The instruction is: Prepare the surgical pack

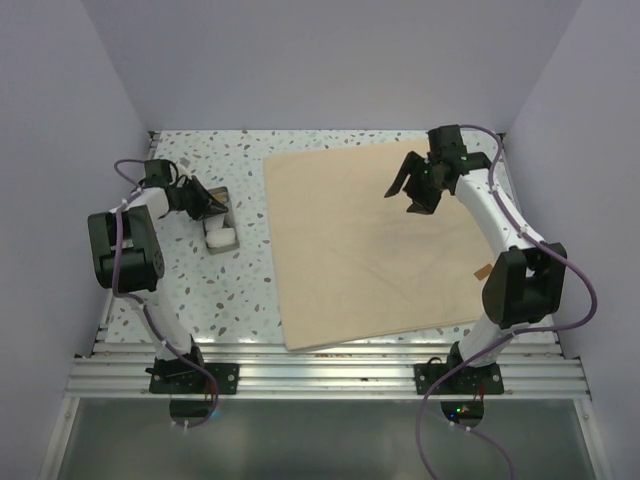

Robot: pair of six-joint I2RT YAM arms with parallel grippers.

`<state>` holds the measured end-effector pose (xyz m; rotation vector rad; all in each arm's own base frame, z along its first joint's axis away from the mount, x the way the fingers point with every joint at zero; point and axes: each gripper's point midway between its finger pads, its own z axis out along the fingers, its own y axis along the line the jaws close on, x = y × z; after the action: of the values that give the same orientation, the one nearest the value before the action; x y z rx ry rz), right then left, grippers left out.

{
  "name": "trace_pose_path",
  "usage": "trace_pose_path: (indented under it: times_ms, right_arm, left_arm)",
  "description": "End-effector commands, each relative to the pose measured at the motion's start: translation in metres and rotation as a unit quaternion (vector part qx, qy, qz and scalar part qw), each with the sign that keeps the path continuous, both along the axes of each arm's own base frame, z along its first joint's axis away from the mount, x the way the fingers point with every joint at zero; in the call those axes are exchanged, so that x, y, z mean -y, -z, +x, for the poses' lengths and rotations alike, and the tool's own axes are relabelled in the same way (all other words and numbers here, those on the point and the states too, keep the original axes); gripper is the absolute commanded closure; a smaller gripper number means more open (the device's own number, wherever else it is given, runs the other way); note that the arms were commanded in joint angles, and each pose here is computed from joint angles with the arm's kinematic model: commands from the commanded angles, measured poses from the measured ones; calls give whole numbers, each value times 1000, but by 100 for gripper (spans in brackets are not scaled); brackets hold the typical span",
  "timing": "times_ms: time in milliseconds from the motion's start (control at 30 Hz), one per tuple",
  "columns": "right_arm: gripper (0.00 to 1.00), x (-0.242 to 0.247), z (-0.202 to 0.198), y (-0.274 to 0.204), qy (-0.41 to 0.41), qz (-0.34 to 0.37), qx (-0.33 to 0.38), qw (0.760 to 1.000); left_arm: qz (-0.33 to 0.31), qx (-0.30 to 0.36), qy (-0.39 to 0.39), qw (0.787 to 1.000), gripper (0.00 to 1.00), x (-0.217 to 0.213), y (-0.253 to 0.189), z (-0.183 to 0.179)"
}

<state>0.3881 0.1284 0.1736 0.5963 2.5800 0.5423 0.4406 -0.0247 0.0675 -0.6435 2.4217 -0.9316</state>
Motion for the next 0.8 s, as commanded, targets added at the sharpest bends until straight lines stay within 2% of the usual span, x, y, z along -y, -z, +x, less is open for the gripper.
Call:
trace_pose_path:
  times_ms: [0,100,167,267,367,500,633,767]
  right_arm:
    - [29,9,-1,-1,-6,-24,1,1000]
    - [29,16,-3,5,-1,-30,-7,1000]
    - [29,21,-3,8,4,-33,-9,999]
    - [29,27,-4,12,7,-38,-14,999]
    - [28,38,-4,16,16,-47,-22,999]
    - [28,68,-15,34,60,-66,-58,994]
    - [28,129,-32,56,158,-87,-84,980]
    - [28,190,-60,76,211,-162,-123,956]
  left_arm:
    - [-32,-3,36,999,100,12,-3,5]
    - [-37,-16,27,999,100,5,6,9]
    - [-43,-18,23,999,89,1,8,11]
    - [-42,-15,20,999,63,-2,3,13]
    - [-44,-10,18,999,53,0,-9,8]
    - [-43,-4,10,999,48,3,-29,-5]
    - [-1,6,-11,1000,47,-5,-51,-16]
    - [26,16,-4,1000,47,9,-56,-26]
